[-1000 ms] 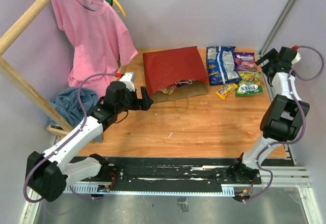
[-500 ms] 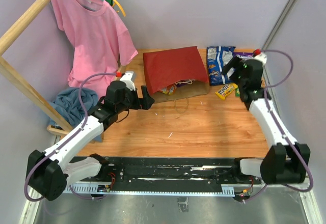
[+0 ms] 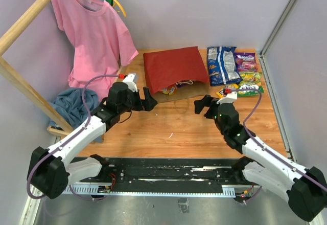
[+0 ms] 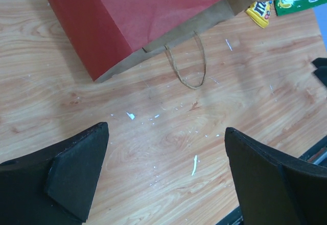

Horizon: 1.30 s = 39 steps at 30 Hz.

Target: Take the snacks out of the paper bag

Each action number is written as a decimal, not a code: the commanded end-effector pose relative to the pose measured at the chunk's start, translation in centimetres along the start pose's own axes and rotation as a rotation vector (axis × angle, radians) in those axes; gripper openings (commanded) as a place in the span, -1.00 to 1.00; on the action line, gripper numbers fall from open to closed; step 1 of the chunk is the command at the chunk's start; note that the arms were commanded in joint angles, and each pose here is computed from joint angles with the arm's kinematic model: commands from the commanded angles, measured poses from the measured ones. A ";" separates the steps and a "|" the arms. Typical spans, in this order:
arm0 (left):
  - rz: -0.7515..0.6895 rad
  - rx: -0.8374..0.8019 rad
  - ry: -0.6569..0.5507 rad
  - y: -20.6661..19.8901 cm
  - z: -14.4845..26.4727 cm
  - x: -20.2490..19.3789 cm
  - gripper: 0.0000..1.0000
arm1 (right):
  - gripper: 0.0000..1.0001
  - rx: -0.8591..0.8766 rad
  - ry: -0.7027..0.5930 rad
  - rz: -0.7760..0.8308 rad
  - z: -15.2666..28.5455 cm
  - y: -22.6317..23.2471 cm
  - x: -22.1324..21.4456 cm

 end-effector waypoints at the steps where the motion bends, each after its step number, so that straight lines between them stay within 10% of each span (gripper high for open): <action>1: 0.033 -0.067 -0.024 -1.0 0.1 0.4 0.99 | 0.99 0.032 0.003 -0.070 -0.6 1.5 -2.0; 19: 0.029 -0.024 -0.038 0.0 1.9 -0.6 0.99 | 0.97 0.352 0.231 -0.587 -7.6 9.2 -7.6; 39: 0.005 -0.039 -0.037 0.1 3.3 -1.6 0.99 | 0.63 0.143 0.200 -0.609 -13.3 8.2 -8.9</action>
Point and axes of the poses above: each gripper's point midway between its finger pads, its own z axis back along the fingers, its own y axis along the line the jaws close on, x = y × z, the point moved 2 cm from there along z, back along the fingers
